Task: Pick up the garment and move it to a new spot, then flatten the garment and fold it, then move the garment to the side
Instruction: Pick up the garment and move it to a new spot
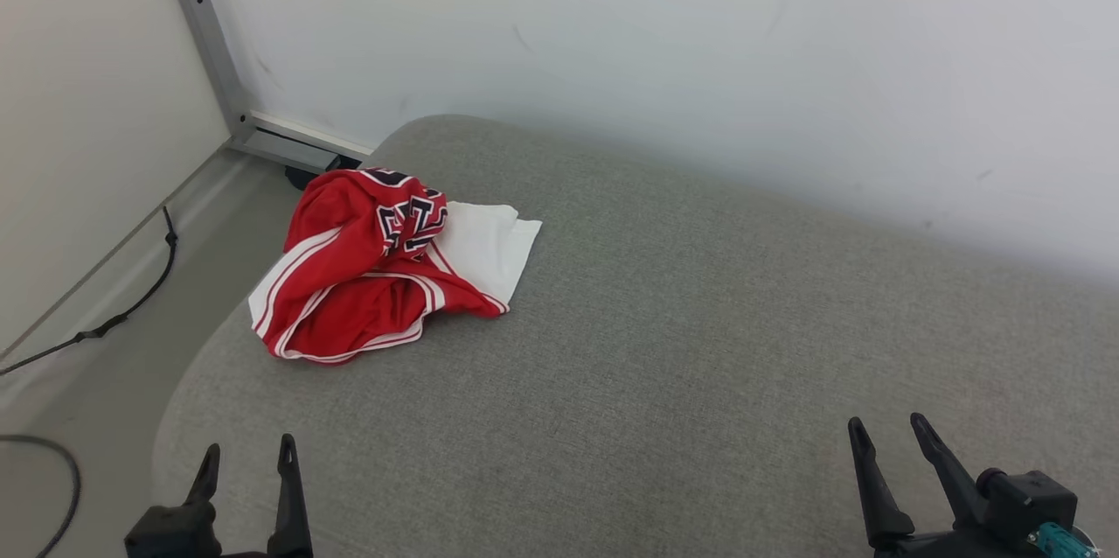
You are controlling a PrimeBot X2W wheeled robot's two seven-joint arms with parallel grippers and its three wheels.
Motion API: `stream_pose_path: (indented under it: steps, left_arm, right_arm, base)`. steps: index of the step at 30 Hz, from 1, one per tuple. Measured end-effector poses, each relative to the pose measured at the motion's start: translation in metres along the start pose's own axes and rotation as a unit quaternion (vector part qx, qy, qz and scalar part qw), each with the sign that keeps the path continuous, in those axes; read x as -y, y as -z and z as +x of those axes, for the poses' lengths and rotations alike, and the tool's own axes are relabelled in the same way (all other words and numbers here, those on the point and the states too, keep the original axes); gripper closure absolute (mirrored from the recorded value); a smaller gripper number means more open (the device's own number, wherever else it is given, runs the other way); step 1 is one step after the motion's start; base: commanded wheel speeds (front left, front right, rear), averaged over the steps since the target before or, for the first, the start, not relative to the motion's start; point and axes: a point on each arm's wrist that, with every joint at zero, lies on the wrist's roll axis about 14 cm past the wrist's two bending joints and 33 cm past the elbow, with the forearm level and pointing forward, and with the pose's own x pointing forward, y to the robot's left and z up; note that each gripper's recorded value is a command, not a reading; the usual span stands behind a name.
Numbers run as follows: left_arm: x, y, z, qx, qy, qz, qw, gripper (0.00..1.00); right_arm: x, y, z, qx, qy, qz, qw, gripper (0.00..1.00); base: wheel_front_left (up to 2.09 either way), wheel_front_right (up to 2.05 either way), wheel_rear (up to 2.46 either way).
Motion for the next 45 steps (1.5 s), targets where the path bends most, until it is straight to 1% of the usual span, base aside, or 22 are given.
stream_pose_path:
  steps: [6, 10, 13, 18, 22, 25, 29, 32, 34, 36, 39, 45]
  left_arm:
    - [-0.012, -0.001, -0.006, 0.001, -0.018, -0.002, 1.000, 0.00]
    - [-0.008, 0.000, -0.006, 0.000, -0.013, -0.002, 1.000, 0.00]
    - [0.001, 0.001, -0.004, -0.006, 0.006, -0.003, 1.000, 0.00]
    - [0.013, -0.013, 0.013, 0.006, 0.041, -0.002, 0.999, 0.00]
    - [0.028, -0.032, 0.037, 0.017, 0.073, -0.006, 0.997, 0.00]
    - [0.037, -0.042, 0.057, 0.019, 0.097, 0.011, 0.995, 0.00]
    - [0.052, -0.049, 0.082, 0.004, 0.129, 0.016, 0.991, 0.00]
    - [0.061, -0.056, 0.104, -0.009, 0.143, 0.015, 0.990, 0.00]
    - [0.064, -0.062, 0.120, -0.016, 0.142, -0.005, 0.990, 0.00]
    - [0.068, -0.060, 0.133, -0.034, 0.148, -0.001, 0.988, 0.00]
    - [0.070, -0.055, 0.153, -0.065, 0.146, -0.025, 0.987, 0.00]
    - [0.066, -0.035, 0.186, -0.134, 0.135, -0.025, 0.982, 0.00]
  right_arm:
    - [-0.018, -0.004, 0.011, 0.005, -0.028, -0.004, 1.000, 0.00]
    - [-0.024, -0.005, 0.014, 0.007, -0.037, -0.003, 0.999, 0.00]
    - [-0.024, -0.003, 0.014, 0.005, -0.036, -0.003, 0.999, 0.00]
    - [-0.025, 0.000, 0.013, 0.002, -0.041, -0.004, 0.999, 0.00]
    - [-0.017, 0.001, 0.014, -0.001, -0.033, -0.005, 0.999, 0.00]
    - [-0.012, 0.000, 0.015, 0.002, -0.027, -0.009, 1.000, 0.00]
    - [0.003, 0.002, 0.014, -0.003, -0.013, -0.011, 1.000, 0.00]
    - [0.015, -0.002, 0.017, 0.002, -0.004, -0.017, 1.000, 0.00]
    - [0.022, -0.003, 0.019, 0.004, 0.002, -0.018, 1.000, 0.00]
    - [0.028, -0.002, 0.021, 0.002, 0.007, -0.018, 1.000, 0.00]
    - [0.037, -0.003, 0.024, 0.002, 0.010, -0.024, 1.000, 0.00]
    - [0.063, -0.007, 0.033, 0.003, 0.022, -0.048, 0.999, 0.00]
  base:
    - [0.00, 0.00, 0.00]
    - [0.00, 0.00, 0.00]
    - [0.00, 0.00, 0.00]
    - [0.00, 0.00, 0.00]
    - [0.00, 0.00, 0.00]
    - [0.00, 0.00, 0.00]
    - [0.00, 0.00, 0.00]
    - [0.00, 0.00, 0.00]
    - [0.00, 0.00, 0.00]
    - [0.00, 0.00, 0.00]
    - [0.00, 0.00, 0.00]
    - [0.00, 0.00, 0.00]
